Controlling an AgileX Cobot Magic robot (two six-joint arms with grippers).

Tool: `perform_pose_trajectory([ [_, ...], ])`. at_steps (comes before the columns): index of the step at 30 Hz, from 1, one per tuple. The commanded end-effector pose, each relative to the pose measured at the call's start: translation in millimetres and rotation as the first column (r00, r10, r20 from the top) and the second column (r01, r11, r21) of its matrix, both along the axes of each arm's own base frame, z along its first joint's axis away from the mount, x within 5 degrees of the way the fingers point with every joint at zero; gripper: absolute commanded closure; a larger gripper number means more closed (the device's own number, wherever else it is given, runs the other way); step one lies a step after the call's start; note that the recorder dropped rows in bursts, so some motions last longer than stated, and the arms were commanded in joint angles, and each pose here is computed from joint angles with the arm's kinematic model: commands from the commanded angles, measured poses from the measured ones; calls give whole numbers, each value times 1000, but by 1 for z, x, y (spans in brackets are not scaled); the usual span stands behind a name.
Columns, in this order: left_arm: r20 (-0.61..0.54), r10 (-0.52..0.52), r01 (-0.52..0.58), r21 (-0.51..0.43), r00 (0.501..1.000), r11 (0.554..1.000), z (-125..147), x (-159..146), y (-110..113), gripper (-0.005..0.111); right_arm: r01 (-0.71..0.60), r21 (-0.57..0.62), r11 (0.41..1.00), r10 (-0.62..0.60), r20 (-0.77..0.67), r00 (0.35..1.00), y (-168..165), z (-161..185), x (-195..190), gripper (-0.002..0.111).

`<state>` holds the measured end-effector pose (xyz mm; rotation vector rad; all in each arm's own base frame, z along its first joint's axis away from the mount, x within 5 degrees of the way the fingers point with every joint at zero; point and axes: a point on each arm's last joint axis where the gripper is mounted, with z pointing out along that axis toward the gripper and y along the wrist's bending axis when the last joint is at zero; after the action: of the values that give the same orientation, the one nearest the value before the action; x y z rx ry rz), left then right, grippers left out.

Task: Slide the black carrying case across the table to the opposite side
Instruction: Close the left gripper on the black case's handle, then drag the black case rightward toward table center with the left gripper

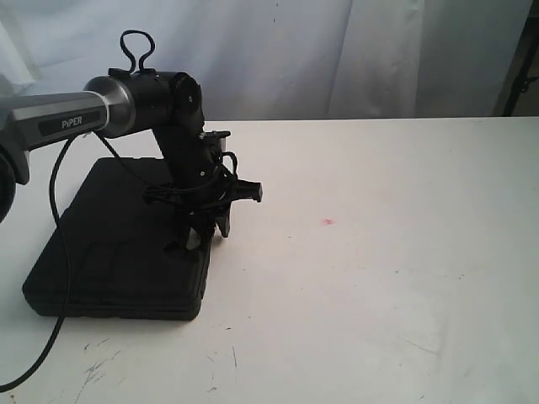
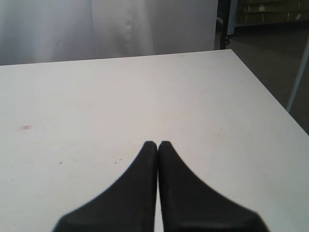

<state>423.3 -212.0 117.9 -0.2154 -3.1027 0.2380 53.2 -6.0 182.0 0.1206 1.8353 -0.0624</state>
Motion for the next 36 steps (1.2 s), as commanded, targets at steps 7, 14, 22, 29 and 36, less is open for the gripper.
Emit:
perform_pose_trajectory([
  [7,7,-48,48,-10,999,999,-1,0,-3,107,-2,4,1000,2,11,1000,0,0,0,108],
  [14,-6,-21,20,-54,1000,998,0,-1,-8,107,-2,4,1000,2,11,1000,0,0,0,108],
  [22,1,18,-18,-141,1000,990,2,-2,-21,107,-2,4,1000,2,11,1000,0,0,0,108],
  [29,13,46,-44,-153,999,987,3,-6,-32,107,-2,6,1000,2,11,1000,0,0,0,108],
  [36,42,80,-72,-172,996,982,3,-9,-47,107,-2,6,1000,2,11,1000,0,0,0,108],
])
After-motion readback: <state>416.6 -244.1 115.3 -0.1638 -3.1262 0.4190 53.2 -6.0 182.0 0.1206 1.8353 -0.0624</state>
